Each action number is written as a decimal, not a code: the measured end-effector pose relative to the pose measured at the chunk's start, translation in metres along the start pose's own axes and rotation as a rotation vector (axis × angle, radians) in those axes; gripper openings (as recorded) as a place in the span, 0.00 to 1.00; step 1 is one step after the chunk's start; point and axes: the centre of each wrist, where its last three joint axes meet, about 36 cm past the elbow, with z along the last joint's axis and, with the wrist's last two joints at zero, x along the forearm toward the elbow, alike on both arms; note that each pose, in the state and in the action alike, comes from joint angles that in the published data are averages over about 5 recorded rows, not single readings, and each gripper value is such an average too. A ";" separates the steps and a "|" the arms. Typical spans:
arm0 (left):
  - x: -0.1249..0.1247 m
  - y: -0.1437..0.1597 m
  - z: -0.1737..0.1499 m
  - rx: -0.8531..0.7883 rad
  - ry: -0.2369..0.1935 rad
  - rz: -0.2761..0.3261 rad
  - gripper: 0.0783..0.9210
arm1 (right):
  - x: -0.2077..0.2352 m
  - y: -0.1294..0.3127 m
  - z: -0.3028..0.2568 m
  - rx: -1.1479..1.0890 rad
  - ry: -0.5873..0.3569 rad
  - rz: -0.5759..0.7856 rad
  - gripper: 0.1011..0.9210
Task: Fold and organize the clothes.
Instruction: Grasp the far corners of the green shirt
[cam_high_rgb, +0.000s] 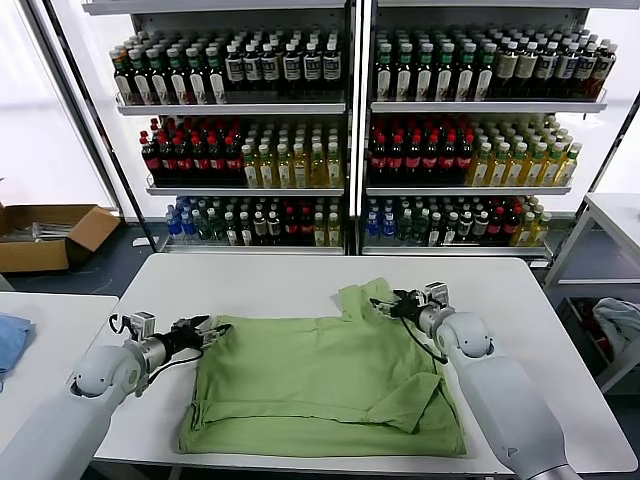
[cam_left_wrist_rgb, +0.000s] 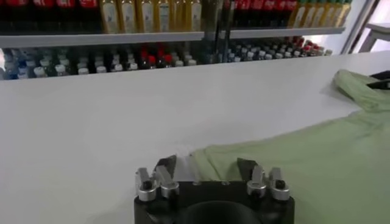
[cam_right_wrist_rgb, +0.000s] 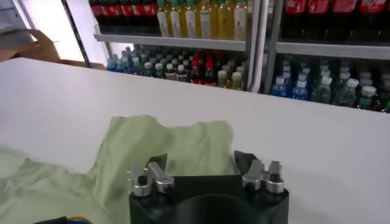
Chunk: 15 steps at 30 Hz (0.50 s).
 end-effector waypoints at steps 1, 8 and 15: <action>0.000 0.000 0.001 -0.005 0.005 0.000 0.56 | -0.001 0.001 0.000 0.000 0.002 -0.002 0.55; -0.001 -0.003 0.009 -0.036 0.039 0.012 0.31 | -0.001 0.001 -0.005 0.001 0.019 -0.017 0.31; -0.004 -0.007 0.012 -0.047 0.048 0.026 0.08 | -0.001 0.005 -0.007 -0.007 0.016 -0.040 0.06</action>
